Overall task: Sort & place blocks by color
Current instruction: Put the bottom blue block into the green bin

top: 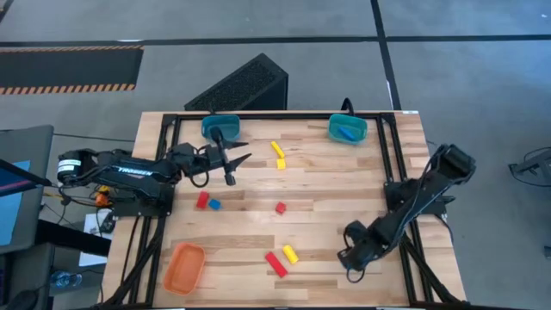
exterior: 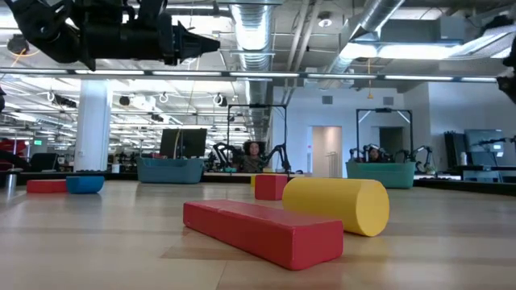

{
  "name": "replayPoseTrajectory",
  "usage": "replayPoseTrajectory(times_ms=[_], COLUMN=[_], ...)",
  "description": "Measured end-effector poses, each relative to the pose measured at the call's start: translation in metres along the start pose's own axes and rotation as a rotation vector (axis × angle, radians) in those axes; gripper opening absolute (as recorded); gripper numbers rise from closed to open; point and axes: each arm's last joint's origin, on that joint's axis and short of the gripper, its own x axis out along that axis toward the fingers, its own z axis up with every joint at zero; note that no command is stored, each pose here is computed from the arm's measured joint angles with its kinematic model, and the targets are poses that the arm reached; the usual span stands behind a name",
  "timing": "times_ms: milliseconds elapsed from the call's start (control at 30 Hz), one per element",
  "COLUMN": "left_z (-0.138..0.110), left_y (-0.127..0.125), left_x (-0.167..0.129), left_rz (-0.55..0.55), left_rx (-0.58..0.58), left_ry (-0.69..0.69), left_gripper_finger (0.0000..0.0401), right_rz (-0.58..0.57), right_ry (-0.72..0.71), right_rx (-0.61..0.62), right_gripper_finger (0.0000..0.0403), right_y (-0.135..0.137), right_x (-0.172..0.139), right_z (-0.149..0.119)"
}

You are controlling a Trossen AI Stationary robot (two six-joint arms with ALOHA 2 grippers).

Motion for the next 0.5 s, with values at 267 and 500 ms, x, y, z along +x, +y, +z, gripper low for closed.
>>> replayPoseTrajectory(times_ms=[267, 500], left_z=[-0.001, -0.011], left_y=[-0.003, -0.006], left_x=[0.002, 0.001], left_rz=[-0.087, -0.113], left_rx=[-0.007, -0.044], left_ry=[0.020, 0.126], left_gripper_finger=[0.0148, 0.0148], right_rz=[-0.018, -0.151], right_ry=[0.026, 0.097], right_rx=[-0.081, -0.132], right_gripper_finger=[0.0243, 0.0246], right_y=[0.035, 0.039], right_x=[-0.008, 0.028], right_z=[-0.012, -0.009])
